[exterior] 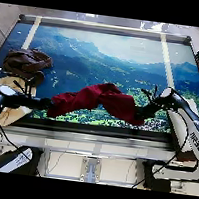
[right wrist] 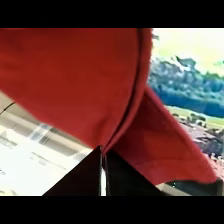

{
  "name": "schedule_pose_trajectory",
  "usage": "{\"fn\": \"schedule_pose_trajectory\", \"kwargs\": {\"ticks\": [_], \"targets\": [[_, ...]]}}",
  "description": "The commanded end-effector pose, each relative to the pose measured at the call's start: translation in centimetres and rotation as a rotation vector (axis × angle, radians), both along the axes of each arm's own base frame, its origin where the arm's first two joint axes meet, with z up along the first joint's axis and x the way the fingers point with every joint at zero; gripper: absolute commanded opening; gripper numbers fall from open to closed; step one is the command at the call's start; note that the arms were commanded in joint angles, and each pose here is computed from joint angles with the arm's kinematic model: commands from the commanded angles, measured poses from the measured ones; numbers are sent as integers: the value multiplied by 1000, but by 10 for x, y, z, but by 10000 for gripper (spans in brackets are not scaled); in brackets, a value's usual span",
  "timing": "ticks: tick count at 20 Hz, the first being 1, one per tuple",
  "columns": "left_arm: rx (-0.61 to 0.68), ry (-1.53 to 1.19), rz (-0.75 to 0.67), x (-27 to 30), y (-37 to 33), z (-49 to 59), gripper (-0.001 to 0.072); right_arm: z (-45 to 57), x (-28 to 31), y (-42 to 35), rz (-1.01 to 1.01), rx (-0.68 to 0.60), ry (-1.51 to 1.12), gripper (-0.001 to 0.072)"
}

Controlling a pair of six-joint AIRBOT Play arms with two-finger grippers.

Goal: Fold the shirts.

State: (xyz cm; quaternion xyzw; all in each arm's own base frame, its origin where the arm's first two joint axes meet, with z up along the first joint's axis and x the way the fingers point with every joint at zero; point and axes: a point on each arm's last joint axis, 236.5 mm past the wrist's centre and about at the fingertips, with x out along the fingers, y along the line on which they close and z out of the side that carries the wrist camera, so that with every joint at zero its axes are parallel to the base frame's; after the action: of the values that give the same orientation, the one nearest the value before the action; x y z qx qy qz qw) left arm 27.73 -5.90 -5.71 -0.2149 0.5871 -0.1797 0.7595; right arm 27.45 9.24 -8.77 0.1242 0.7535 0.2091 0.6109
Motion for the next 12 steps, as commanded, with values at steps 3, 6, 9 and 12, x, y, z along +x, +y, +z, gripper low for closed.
{"fn": "schedule_pose_trajectory", "kwargs": {"ticks": [3,6,9,12], "targets": [[-41,-193,-23,8,-10,83,16,100,-1,-7,89,-24,-203,9],[38,-424,41,1,5,171,16,197,-18,-7,95,-47,-458,9],[217,-770,165,-8,32,284,16,318,-41,-24,10,-155,-882,9],[395,-1017,301,-27,54,391,14,448,-77,-46,-133,-249,-1319,7]]}}
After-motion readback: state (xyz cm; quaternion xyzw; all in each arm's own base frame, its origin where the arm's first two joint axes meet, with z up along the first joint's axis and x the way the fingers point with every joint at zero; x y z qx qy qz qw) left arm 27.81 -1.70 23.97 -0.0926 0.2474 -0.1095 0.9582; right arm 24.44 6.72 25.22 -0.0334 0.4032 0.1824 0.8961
